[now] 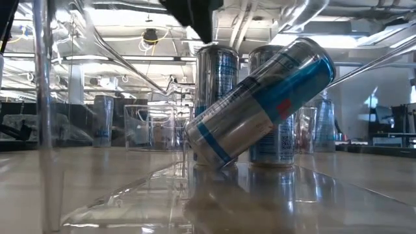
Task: Sort soda cans
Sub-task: Put the top blue soda can into the bottom transparent bin
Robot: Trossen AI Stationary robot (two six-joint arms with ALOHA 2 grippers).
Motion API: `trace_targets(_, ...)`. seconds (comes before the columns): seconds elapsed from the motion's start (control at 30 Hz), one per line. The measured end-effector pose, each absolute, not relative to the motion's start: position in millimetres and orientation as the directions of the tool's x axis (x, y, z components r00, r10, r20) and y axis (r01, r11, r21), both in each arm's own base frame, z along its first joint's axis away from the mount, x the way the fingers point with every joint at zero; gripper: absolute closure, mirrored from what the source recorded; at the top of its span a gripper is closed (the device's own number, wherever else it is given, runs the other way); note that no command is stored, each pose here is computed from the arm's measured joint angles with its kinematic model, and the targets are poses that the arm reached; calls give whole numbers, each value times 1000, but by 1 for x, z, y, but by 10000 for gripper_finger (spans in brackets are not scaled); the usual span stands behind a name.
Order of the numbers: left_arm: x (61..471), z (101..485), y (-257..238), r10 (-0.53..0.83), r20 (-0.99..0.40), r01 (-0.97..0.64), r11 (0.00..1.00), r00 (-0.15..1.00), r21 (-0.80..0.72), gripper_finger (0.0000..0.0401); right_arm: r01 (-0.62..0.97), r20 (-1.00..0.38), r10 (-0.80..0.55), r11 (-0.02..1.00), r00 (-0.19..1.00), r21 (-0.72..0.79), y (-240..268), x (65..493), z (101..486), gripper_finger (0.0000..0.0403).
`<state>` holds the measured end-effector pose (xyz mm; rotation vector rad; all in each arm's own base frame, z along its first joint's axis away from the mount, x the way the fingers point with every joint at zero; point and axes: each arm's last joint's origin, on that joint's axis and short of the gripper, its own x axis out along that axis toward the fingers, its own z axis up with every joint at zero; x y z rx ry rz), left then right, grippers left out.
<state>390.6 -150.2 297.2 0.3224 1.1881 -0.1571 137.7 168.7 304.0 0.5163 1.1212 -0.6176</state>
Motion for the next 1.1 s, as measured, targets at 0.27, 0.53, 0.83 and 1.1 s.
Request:
trace_targets(0.27,401,305,-179,-56,-828,317,936,557,151,108,682,-895,-248,727,371,82,167,140,305,117)
trace_targets(0.53,414,291,-191,-79,-724,249,959,685,132,108,649,-822,-309,755,479,95,169,137,307,117)
trace_targets(0.83,410,282,-201,48,-683,73,986,729,147,109,646,-772,-323,749,548,146,173,134,309,117)
trace_targets(1.1,393,264,-225,229,-608,-82,962,760,260,109,635,-733,-295,736,613,235,178,140,310,117)
